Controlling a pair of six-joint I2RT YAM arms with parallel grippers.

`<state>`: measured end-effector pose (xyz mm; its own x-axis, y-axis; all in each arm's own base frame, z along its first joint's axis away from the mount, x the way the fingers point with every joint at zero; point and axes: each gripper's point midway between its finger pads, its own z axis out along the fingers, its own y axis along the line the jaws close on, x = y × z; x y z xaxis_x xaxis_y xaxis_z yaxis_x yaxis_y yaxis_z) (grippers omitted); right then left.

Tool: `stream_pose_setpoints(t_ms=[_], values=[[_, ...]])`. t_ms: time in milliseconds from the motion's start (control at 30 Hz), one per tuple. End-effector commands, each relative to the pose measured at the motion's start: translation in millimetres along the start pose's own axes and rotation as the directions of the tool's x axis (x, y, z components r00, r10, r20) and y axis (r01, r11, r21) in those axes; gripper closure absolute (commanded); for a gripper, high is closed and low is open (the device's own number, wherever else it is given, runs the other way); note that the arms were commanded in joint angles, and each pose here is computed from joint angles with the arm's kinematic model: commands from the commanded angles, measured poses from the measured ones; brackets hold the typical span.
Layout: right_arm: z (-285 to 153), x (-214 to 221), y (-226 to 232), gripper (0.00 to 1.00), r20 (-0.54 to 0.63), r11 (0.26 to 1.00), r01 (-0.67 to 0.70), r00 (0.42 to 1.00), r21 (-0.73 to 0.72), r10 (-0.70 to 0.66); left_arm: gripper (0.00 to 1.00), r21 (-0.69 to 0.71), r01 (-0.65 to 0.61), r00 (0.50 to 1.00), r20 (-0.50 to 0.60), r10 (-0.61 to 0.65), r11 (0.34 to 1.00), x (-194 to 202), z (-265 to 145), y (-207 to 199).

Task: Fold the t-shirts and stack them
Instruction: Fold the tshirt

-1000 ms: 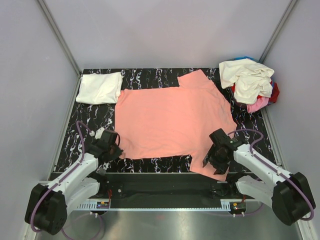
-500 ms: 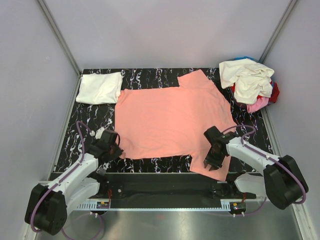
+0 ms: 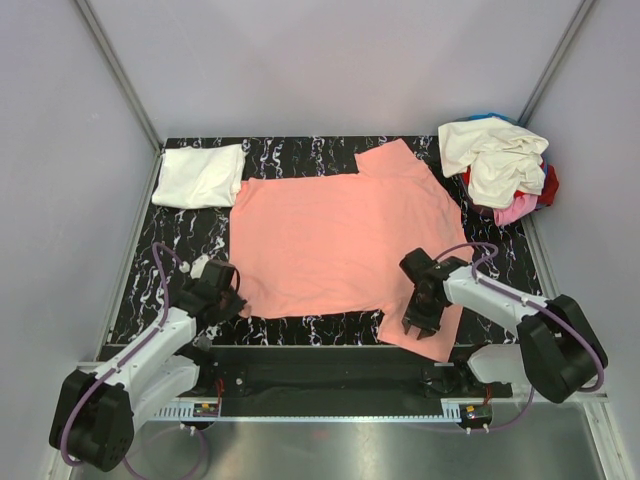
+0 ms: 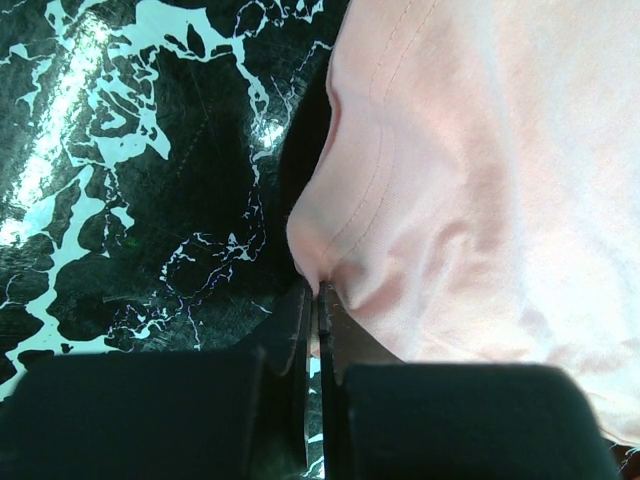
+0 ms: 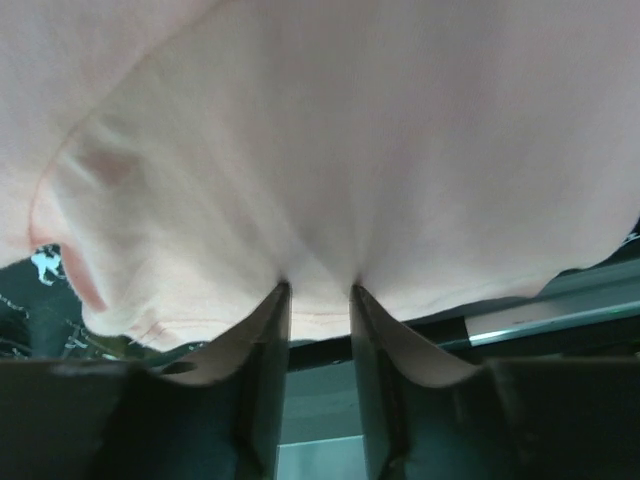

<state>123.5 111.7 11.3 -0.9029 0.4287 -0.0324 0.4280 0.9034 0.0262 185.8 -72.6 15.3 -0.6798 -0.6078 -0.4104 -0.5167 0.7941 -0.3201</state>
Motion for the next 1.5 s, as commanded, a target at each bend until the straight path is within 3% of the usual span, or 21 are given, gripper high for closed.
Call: stream_pose_setpoints(t_ms=[0,133,433,767,1067,1267,1333,1467], values=[[-16,17,8,0.54,-0.051,0.996,0.043,0.998,-0.083,-0.047,1.00,0.019,-0.006,1.000,0.004,0.006,1.000,0,0,-1],[-20,26,8,0.43,-0.041,0.984,-0.034,0.999,-0.176,0.027,1.00,0.011,-0.010,1.000,-0.009,0.010,1.000,2,2,-1],[0,25,32,0.42,-0.151,0.989,0.047,0.986,-0.139,-0.068,1.00,0.017,-0.014,1.000,-0.007,0.014,1.000,1,2,-2],[5,-7,59,0.39,-0.103,0.989,0.115,0.987,-0.095,-0.125,1.00,0.028,-0.016,1.000,-0.022,0.016,0.999,4,5,-2],[-3,-49,117,0.36,-0.039,0.970,0.199,0.978,-0.138,-0.206,1.00,0.027,-0.010,0.999,-0.035,0.011,1.000,5,10,-1],[-29,-69,109,0.37,0.047,0.966,0.250,0.968,-0.065,-0.247,1.00,0.031,-0.010,0.999,-0.037,0.011,0.999,5,10,-1],[-48,-74,94,0.37,0.112,0.969,0.244,0.965,-0.034,-0.239,1.00,0.031,-0.010,0.999,-0.039,0.011,0.999,5,10,-1],[-56,-52,50,0.37,0.128,0.986,0.168,0.978,-0.002,-0.167,1.00,0.031,-0.012,0.999,-0.041,0.013,0.999,6,11,-1]])
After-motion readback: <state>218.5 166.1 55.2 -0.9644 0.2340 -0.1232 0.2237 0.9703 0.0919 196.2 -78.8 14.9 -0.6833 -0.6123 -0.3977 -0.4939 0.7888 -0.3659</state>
